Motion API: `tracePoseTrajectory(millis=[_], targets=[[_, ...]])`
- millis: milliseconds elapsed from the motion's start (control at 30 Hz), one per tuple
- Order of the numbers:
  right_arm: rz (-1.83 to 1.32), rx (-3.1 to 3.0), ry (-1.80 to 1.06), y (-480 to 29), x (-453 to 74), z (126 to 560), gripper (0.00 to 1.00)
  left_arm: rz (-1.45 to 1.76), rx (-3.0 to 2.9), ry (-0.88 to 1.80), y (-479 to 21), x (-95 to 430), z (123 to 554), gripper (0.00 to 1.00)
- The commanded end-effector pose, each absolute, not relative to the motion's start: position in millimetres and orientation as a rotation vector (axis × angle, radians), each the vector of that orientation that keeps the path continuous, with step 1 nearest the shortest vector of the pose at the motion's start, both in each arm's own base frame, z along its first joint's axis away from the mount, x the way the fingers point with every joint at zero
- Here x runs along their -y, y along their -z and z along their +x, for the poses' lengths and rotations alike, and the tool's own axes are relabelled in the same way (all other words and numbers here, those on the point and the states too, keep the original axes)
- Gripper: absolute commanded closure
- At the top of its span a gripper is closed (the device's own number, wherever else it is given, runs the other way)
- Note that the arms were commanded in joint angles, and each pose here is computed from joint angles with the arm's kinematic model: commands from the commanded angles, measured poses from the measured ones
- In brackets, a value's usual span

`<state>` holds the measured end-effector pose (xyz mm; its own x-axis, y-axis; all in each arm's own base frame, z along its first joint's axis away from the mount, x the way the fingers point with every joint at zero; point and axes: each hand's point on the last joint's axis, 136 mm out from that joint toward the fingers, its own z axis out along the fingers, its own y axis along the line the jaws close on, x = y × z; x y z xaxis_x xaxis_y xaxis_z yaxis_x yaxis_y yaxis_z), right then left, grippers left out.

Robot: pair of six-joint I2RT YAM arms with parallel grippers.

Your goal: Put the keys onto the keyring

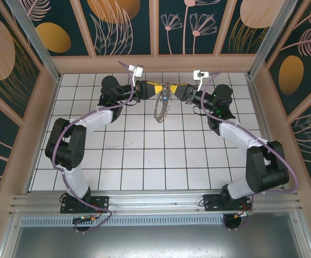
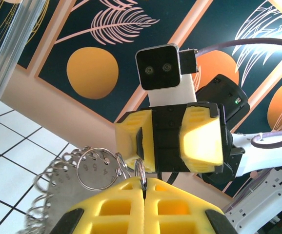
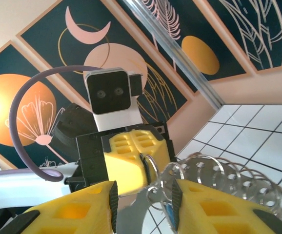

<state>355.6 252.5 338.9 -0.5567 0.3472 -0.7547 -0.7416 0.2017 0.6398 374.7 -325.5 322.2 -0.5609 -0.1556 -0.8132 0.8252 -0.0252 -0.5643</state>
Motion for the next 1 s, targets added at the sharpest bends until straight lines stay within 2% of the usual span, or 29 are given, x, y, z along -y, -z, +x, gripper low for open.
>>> tracePoseTrajectory(millis=[0,433,667,833,967], targets=[[-0.431,-1.468,-1.536,-367.5,-258.7,351.3,0.66,0.776,-1.439,1.677,-336.7,323.5,365.0,1.0],[-0.452,-1.475,-1.568,-361.6,-272.0,350.2,0.73,0.779,-1.437,1.679,-337.2,324.0,363.5,1.0],[-0.453,-1.485,-1.582,-356.9,-276.7,353.3,0.73,0.78,-1.432,1.677,-339.0,323.4,362.9,1.0],[-0.462,-1.487,-1.6,-354.2,-279.9,352.4,0.8,0.781,-1.434,1.677,-338.3,323.5,363.2,1.0],[-0.474,-1.485,-1.627,-352.6,-282.7,351.0,0.81,0.78,-1.434,1.676,-337.3,323.6,363.4,1.0]])
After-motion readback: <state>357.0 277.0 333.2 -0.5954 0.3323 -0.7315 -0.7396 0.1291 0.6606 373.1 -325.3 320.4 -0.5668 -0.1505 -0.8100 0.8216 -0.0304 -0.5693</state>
